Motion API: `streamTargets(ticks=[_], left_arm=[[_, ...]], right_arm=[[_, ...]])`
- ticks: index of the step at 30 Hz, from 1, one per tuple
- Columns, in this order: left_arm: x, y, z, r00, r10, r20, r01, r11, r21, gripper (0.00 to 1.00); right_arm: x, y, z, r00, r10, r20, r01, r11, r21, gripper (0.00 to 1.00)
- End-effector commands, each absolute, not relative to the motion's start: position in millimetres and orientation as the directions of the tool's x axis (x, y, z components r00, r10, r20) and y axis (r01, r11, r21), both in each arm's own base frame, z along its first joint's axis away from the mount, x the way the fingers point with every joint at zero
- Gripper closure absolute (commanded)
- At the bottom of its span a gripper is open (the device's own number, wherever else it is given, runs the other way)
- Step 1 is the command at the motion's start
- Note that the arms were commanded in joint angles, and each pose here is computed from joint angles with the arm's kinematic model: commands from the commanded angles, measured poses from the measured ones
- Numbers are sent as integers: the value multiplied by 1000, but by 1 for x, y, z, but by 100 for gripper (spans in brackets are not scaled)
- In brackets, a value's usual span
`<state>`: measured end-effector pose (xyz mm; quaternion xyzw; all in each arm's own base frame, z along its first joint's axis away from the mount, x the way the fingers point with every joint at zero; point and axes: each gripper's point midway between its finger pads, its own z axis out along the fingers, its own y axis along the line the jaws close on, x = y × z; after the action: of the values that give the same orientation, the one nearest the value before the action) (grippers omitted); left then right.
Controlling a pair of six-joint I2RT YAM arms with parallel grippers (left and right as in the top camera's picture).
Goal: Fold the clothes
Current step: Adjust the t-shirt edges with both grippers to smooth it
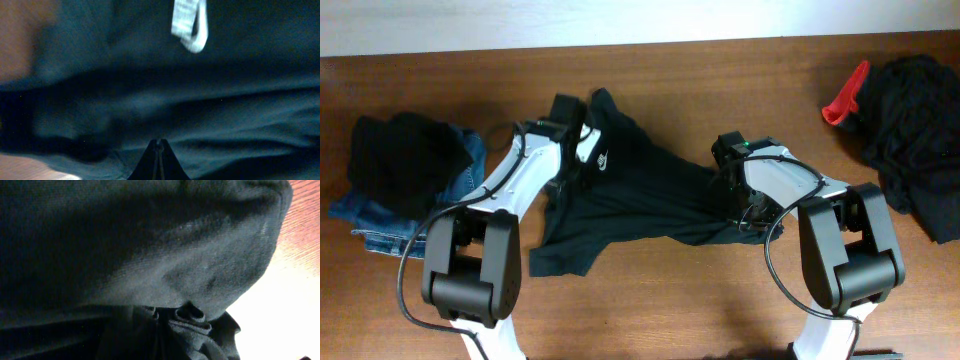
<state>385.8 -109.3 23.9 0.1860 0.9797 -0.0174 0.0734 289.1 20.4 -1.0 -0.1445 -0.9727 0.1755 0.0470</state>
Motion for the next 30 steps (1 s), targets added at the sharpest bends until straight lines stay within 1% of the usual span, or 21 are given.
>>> streamTargets(ticks=[1, 3, 5, 8, 12, 15, 16, 20, 22, 24, 26, 30], left_arm=[[365, -103, 9, -934, 340, -108, 345, 938, -27, 98], [360, -91, 4, -952, 296, -82, 296, 955, 13, 98], [361, -66, 5, -977, 201, -66, 192, 974, 119, 99], [363, -24, 13, -995, 42, -85, 18, 965, 263, 99], [358, 12, 21, -984, -139, -110, -166, 940, 298, 100], [360, 35, 31, -968, -209, -138, -241, 928, 284, 99], [363, 36, 35, -966, -209, -150, -244, 931, 271, 99], [387, 4, 56, -975, -81, -209, -106, 988, 114, 99], [404, -29, 70, -958, 42, -285, 42, 999, 7, 98], [417, -57, 79, -923, 138, -358, 168, 984, -53, 95], [428, -80, 84, -881, 219, -419, 268, 962, -61, 94], [447, -114, 82, -795, 345, -499, 406, 914, -14, 92]], right_arm=[[280, 11, -17, -947, 312, 70, 261, 880, -397, 96], [280, 11, -17, -947, 312, 70, 261, 880, -397, 96], [280, 11, -17, -947, 312, 70, 261, 880, -397, 96], [280, 11, -17, -947, 312, 70, 261, 880, -397, 96], [280, 11, -17, -947, 312, 70, 260, 880, -397, 96], [280, 11, -17, -947, 312, 70, 260, 880, -397, 96], [280, 11, -17, -947, 312, 70, 260, 880, -397, 96], [280, 11, -17, -948, 312, 71, 260, 880, -397, 96], [280, 11, -17, -948, 312, 71, 260, 880, -397, 96], [280, 12, -17, -949, 308, 73, 256, 882, -395, 96], [280, 14, -18, -954, 287, 87, 235, 894, -381, 96], [280, 14, -18, -958, 271, 94, 218, 899, -379, 96]])
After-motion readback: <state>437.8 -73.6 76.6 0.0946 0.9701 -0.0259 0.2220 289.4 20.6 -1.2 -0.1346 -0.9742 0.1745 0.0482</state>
